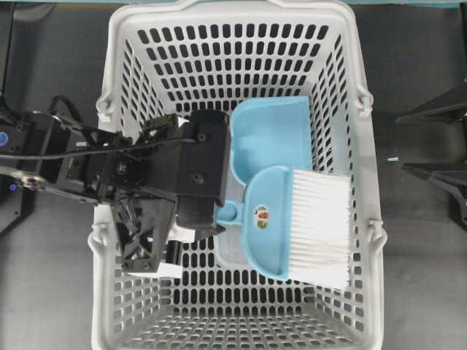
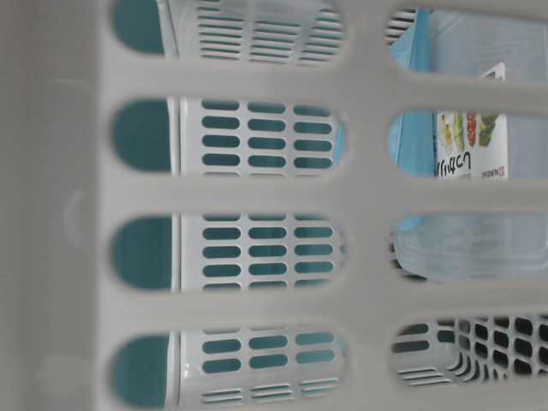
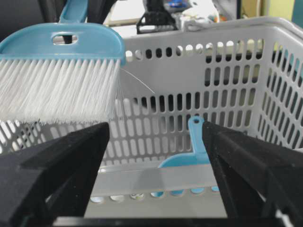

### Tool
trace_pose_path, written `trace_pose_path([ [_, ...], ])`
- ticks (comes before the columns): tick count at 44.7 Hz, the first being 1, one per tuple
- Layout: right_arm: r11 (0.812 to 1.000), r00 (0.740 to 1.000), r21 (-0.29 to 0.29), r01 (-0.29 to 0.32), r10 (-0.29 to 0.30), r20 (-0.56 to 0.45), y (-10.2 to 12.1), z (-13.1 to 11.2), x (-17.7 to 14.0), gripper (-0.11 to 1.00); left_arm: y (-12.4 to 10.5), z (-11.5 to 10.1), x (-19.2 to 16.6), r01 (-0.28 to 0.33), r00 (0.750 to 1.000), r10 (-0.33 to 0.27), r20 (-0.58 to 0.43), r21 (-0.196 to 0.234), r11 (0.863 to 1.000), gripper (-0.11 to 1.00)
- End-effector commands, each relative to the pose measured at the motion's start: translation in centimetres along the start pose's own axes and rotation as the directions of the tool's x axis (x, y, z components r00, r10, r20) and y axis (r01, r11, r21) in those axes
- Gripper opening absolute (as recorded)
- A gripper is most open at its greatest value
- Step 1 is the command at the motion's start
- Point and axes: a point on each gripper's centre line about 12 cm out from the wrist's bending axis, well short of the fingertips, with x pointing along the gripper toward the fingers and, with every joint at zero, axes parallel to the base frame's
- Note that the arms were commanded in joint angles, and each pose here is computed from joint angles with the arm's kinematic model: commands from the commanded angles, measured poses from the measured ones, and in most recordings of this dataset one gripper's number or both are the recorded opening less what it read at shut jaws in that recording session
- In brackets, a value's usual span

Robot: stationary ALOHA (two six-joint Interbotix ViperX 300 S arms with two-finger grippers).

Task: Pick up the hand brush from the shopping basket with the left arm.

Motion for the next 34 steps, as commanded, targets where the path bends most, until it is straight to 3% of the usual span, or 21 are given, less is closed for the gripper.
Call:
trace_pose_path([
  [1,1.0,1.0,0.005,0.003,-0.003,0.005,0.0,0.2,0.1,0.76,0.0,0.8,-0.8,0.002,0.999,-0.002,0.037,-0.002,1.0,0.25],
  [34,1.0,1.0,0.003,0.002,-0.002,0.008,0.0,0.4,-0.3,0.76,-0.1,0.7,0.5,0.0,1.0,0.0,0.011,-0.005,1.0,0.25],
])
